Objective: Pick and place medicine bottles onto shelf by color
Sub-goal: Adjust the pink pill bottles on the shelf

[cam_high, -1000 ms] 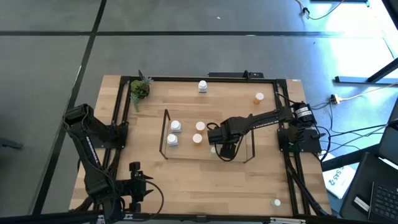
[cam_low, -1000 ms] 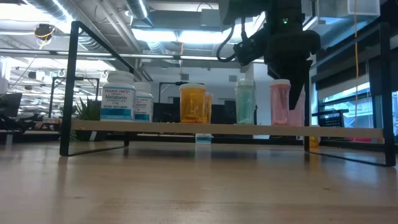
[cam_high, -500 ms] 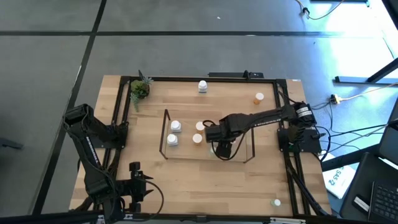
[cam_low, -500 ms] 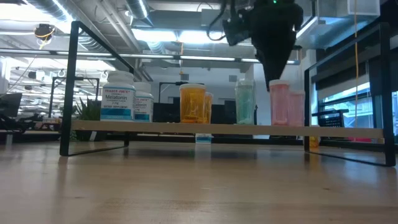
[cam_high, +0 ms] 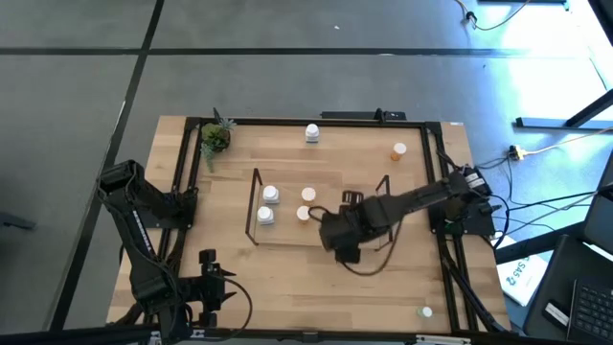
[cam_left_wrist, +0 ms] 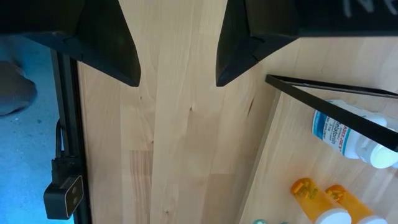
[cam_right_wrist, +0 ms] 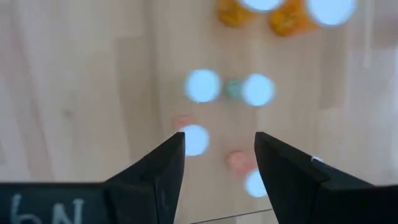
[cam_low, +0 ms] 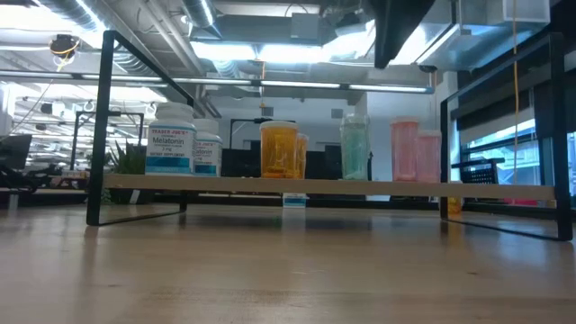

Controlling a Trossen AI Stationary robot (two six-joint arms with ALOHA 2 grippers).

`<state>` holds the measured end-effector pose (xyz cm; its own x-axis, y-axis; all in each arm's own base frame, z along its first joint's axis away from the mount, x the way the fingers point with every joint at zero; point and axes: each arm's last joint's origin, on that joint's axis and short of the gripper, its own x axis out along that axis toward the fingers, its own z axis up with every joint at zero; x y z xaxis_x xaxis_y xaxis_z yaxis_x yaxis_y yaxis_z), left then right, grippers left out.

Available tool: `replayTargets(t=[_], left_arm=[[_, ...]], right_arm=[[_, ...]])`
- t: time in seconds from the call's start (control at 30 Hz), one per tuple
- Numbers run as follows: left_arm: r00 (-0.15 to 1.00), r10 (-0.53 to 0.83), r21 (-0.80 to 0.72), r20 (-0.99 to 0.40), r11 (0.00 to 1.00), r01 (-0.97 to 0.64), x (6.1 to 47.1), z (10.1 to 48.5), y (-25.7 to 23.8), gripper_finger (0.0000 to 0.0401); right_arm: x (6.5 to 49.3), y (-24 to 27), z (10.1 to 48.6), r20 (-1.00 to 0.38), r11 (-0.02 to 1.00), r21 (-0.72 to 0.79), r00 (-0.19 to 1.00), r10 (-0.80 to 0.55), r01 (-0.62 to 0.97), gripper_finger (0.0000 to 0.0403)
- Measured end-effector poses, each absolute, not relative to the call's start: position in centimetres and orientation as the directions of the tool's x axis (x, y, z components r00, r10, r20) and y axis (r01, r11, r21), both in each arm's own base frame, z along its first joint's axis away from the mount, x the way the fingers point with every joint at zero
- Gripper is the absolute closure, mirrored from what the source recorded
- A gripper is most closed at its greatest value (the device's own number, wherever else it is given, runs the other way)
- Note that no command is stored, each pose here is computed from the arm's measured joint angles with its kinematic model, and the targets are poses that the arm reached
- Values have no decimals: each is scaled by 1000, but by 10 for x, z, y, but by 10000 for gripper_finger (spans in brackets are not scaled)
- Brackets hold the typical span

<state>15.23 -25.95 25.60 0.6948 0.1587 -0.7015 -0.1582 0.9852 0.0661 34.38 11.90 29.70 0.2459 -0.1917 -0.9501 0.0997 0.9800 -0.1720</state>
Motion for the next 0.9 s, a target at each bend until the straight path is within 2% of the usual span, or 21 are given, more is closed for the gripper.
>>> replayTargets(t=[0.27, 0.43, 0.9], left_arm=[[690, 167, 80, -704, 984, -157, 152, 256, -258, 198], [689, 170, 89, -705, 984, -152, 152, 256, -258, 198], [689, 170, 103, -704, 985, -137, 152, 256, -258, 198]], right_arm=[[337, 142, 288, -952, 986, -161, 257, -166, 43, 207], [339, 147, 281, -962, 997, -64, 262, -75, 49, 207], [339, 127, 256, -974, 983, -102, 187, -130, 152, 207]])
